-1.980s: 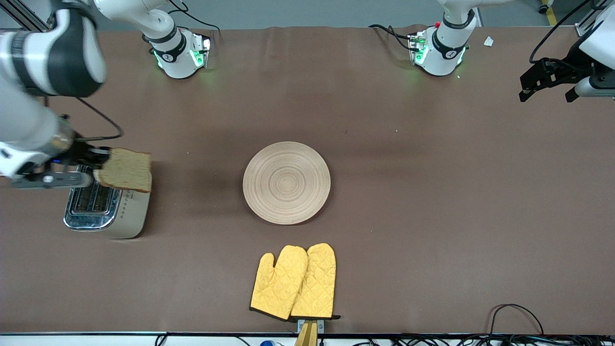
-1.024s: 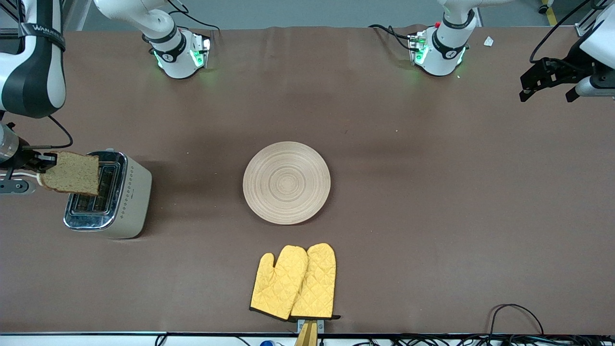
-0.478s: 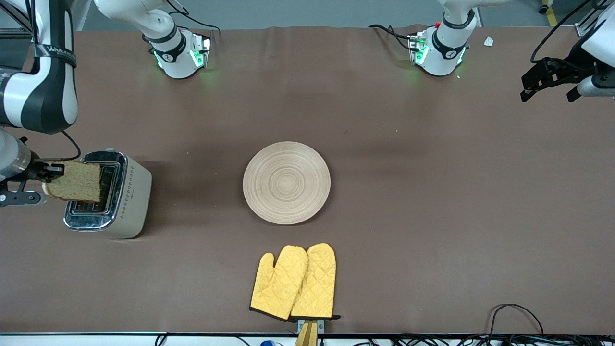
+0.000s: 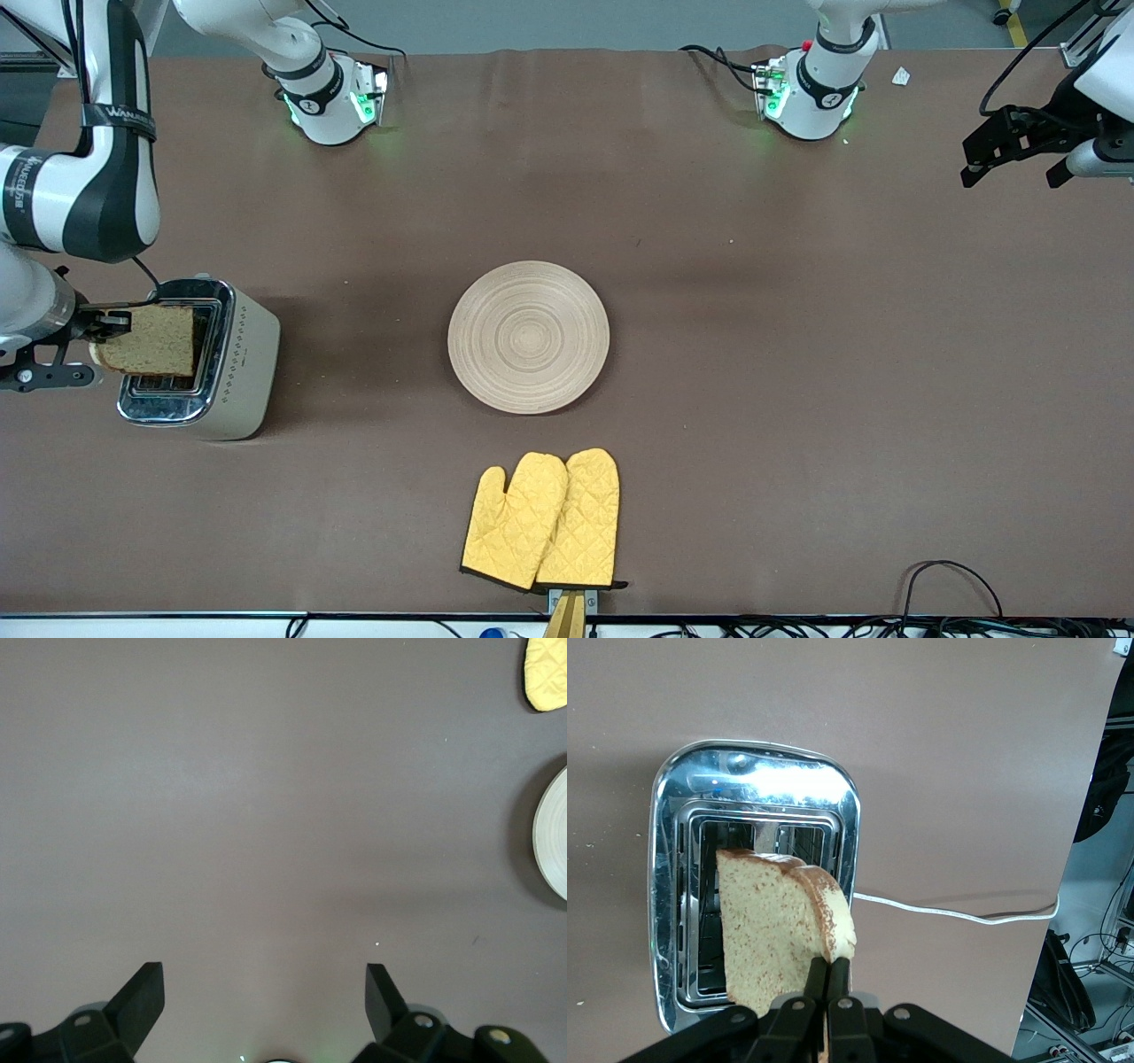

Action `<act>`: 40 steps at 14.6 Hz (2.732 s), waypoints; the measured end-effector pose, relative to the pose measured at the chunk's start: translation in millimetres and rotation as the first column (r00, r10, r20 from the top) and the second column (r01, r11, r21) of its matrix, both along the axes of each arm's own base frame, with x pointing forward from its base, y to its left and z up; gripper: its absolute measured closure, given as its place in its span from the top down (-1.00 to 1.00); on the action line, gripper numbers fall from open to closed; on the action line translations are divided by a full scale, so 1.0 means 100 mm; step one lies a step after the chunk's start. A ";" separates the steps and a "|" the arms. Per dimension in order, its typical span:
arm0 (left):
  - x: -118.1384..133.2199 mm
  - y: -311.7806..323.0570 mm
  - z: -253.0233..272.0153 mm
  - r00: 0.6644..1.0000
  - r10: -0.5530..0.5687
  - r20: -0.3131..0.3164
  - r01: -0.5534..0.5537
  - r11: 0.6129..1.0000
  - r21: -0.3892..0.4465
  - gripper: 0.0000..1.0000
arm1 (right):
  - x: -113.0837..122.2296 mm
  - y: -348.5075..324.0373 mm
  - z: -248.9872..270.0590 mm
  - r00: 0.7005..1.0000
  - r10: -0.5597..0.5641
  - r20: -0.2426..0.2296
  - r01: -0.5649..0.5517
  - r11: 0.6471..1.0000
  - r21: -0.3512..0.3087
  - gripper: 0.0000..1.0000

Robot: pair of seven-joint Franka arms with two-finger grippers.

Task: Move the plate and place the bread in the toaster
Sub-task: 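Lower the bread slice into the toaster slot with the right gripper, then open the right gripper and raise it away from the toaster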

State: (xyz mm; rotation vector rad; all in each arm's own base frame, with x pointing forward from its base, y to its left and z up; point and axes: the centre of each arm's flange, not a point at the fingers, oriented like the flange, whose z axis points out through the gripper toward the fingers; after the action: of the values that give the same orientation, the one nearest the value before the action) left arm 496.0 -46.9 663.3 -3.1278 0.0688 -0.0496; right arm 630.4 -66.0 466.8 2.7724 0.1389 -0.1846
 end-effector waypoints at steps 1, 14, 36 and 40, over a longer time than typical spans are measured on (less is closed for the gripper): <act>0.00 0.00 0.00 1.000 0.000 0.000 0.000 1.000 0.000 1.00 | 0.01 0.01 -0.02 1.000 0.000 0.000 0.000 1.000 0.000 -0.95; 0.00 0.01 0.03 1.000 0.002 0.007 -0.002 1.000 -0.001 1.00 | 0.19 0.07 -0.11 0.994 -0.087 0.059 0.077 0.986 0.148 0.11; 0.00 0.03 0.08 1.000 0.004 0.016 -0.004 1.000 -0.002 1.00 | -0.72 0.54 1.75 0.986 -0.156 0.049 0.125 0.911 0.394 1.00; 0.00 0.03 0.08 1.000 0.004 0.017 -0.004 1.000 -0.002 1.00 | -0.72 0.60 1.75 0.990 -0.130 0.053 0.102 0.926 0.363 1.00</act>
State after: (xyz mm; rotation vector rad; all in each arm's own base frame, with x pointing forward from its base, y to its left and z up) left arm 496.1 -43.6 671.2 -3.1290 0.0618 -0.0756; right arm 558.4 -6.4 641.7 3.1523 -0.0143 -0.0888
